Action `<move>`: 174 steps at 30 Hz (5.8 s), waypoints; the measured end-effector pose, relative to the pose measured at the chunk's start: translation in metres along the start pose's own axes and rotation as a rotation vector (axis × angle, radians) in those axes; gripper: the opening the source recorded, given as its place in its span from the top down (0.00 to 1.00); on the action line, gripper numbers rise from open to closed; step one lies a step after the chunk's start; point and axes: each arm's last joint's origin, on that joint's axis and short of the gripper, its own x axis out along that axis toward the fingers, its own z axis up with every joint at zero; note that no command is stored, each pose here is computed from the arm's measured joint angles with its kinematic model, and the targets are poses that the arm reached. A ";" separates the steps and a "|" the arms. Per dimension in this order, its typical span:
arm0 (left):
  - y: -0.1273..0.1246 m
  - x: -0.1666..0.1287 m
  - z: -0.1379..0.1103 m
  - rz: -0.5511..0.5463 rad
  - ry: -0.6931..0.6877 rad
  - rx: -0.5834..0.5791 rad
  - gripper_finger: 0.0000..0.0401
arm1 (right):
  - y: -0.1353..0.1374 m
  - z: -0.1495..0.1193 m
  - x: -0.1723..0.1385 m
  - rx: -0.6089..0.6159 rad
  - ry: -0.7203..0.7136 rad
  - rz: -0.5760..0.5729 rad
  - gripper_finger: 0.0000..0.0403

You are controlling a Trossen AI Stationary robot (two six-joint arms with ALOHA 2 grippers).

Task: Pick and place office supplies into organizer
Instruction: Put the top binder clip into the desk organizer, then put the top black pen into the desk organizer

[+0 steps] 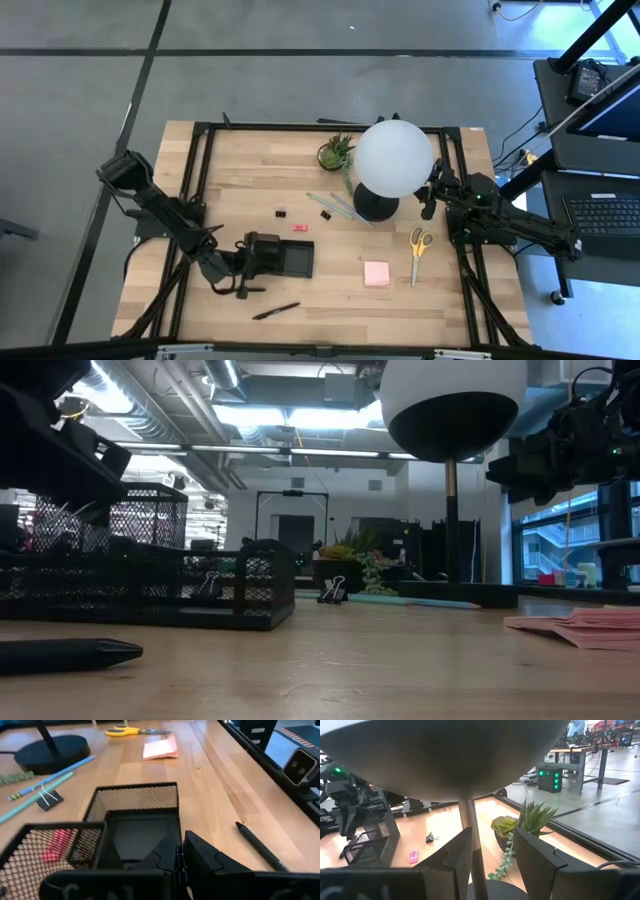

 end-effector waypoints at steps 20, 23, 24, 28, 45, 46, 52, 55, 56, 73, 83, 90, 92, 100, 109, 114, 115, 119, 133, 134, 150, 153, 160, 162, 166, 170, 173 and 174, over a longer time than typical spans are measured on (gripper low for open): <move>-0.003 0.009 -0.013 -0.008 0.063 0.386 0.95 | 0.000 0.000 0.000 -0.002 0.000 0.000 0.64; -0.003 0.011 -0.018 0.030 0.075 0.393 0.95 | 0.000 0.000 0.000 -0.003 0.000 -0.001 0.64; -0.003 0.012 -0.019 0.037 0.078 0.388 0.95 | 0.000 0.000 0.000 -0.003 0.000 0.000 0.64; -0.003 0.012 -0.020 0.039 0.082 0.359 0.94 | 0.000 0.000 0.000 -0.003 0.000 -0.001 0.64; -0.003 0.012 -0.016 0.044 0.053 0.308 0.81 | 0.000 0.000 0.000 -0.003 0.000 0.000 0.64; -0.004 0.011 -0.014 0.041 0.039 0.295 0.80 | 0.000 0.000 0.000 -0.002 0.000 0.000 0.64; -0.005 0.005 0.004 0.007 -0.031 0.206 0.74 | 0.000 0.000 0.000 -0.003 0.000 0.000 0.64; -0.007 0.000 0.019 -0.047 -0.076 0.154 0.71 | 0.000 0.000 0.000 -0.003 0.000 0.000 0.64; -0.008 -0.001 0.023 -0.063 -0.090 0.141 0.69 | 0.000 0.000 0.000 -0.003 0.000 -0.001 0.64; -0.016 -0.009 0.063 -0.154 -0.178 0.091 0.55 | 0.000 0.000 0.000 0.001 0.000 0.000 0.64; -0.021 -0.016 0.081 -0.080 0.386 -0.017 0.55 | 0.000 0.000 0.000 0.001 0.000 0.000 0.64; -0.022 -0.026 0.074 -0.128 0.673 -0.325 0.55 | 0.000 0.000 0.000 0.001 0.000 0.000 0.64; -0.024 -0.027 0.071 -0.111 0.708 -0.387 0.55 | 0.000 0.000 0.000 0.000 0.000 0.000 0.64; -0.030 -0.031 0.050 0.006 0.883 -0.442 0.55 | 0.000 0.000 0.000 -0.001 0.000 0.000 0.64; -0.047 -0.017 0.012 0.058 1.108 -0.387 0.55 | 0.000 0.000 0.000 -0.037 0.000 0.000 0.64; -0.053 -0.013 -0.004 0.103 1.166 -0.344 0.55 | 0.000 0.000 0.000 -0.057 0.000 -0.001 0.64; -0.054 -0.012 -0.006 0.106 1.182 -0.341 0.55 | 0.000 0.000 0.000 -0.061 0.000 0.000 0.64; -0.058 -0.010 -0.008 0.135 1.207 -0.315 0.55 | 0.000 0.000 0.000 -0.087 0.000 0.000 0.64; -0.058 -0.010 -0.007 0.160 1.200 -0.279 0.69 | 0.000 0.000 0.000 -0.108 0.000 -0.001 0.64; -0.058 -0.010 -0.007 0.162 1.194 -0.277 0.69 | 0.000 0.000 0.000 -0.109 0.000 -0.001 0.64; -0.059 -0.009 -0.006 0.151 1.168 -0.259 0.78 | 0.000 0.000 0.000 -0.108 0.000 -0.001 0.64; -0.059 -0.009 -0.006 0.152 1.161 -0.256 0.80 | 0.000 0.000 0.000 -0.108 0.000 -0.001 0.64; -0.059 -0.008 -0.006 0.139 1.152 -0.233 0.88 | 0.000 0.000 0.000 -0.108 0.000 -0.001 0.64; -0.059 -0.008 -0.006 0.137 1.150 -0.229 0.89 | 0.000 0.000 0.000 -0.108 0.000 -0.001 0.64; -0.059 -0.008 -0.006 0.139 1.148 -0.230 0.90 | 0.000 0.000 0.000 -0.108 0.000 -0.001 0.64; -0.058 -0.009 -0.005 0.137 1.146 -0.231 0.90 | 0.000 0.000 0.000 -0.108 0.000 -0.001 0.64; -0.057 -0.011 -0.002 0.125 1.133 -0.241 0.91 | 0.000 0.000 0.000 -0.108 0.000 -0.001 0.64; -0.057 -0.012 0.000 0.118 1.123 -0.247 0.91 | 0.000 0.000 0.000 -0.108 0.000 -0.001 0.64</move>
